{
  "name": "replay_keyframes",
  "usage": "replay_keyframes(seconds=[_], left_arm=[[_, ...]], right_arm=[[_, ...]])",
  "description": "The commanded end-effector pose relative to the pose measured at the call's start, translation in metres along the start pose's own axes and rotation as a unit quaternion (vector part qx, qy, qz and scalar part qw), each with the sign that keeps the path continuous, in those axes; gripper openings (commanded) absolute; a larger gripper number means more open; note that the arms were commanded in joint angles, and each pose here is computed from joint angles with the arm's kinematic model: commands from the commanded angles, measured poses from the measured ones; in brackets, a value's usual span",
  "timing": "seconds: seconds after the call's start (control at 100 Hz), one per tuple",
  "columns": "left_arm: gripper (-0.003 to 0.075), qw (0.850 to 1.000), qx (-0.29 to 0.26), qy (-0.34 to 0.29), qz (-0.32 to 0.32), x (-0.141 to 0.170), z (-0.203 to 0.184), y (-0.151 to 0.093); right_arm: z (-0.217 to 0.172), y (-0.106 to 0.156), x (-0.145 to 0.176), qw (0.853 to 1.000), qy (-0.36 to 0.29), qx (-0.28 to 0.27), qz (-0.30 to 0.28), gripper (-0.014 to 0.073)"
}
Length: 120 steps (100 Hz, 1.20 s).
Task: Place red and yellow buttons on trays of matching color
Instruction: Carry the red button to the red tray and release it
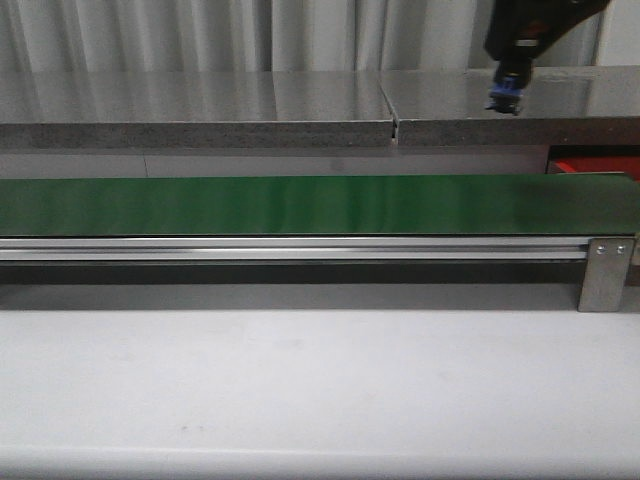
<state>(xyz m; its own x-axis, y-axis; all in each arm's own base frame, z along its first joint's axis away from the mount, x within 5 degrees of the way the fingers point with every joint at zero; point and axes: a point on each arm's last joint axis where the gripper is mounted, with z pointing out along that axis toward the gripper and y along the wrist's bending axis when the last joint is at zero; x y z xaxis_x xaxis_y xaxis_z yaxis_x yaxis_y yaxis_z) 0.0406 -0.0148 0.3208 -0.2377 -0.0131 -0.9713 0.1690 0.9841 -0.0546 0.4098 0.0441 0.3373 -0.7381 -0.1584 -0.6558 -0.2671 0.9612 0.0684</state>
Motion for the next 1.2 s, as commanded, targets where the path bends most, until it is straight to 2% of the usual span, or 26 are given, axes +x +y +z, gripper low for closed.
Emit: replay_keyframes(seconds=[0.0,0.28,0.47,0.85,1.19], left_arm=[[-0.002,0.999,0.002,-0.045,-0.009,-0.014,-0.002,0.0],[-0.002,0.999,0.002,-0.045,-0.009,-0.014,-0.002,0.0],[-0.002,0.999,0.002,-0.045,-0.009,-0.014,-0.002,0.0],[-0.002,0.999,0.002,-0.045,-0.009,-0.014,-0.002,0.0],[-0.002,0.999,0.002,-0.045,-0.009,-0.014,-0.002,0.0]], right_arm=[[-0.039,-0.024,-0.013,0.997,-0.067,0.032,0.021,0.0165],[-0.046,-0.106,0.005,0.987,-0.07,0.105,0.098,0.0165],[-0.018,-0.143,0.023,0.983,-0.04,0.121,0.134,0.0165],[0.034,-0.168,0.031,0.976,-0.058,0.127,0.168,0.0165],[0.058,-0.184,0.014,0.977,-0.058,0.12,0.166,0.0165]])
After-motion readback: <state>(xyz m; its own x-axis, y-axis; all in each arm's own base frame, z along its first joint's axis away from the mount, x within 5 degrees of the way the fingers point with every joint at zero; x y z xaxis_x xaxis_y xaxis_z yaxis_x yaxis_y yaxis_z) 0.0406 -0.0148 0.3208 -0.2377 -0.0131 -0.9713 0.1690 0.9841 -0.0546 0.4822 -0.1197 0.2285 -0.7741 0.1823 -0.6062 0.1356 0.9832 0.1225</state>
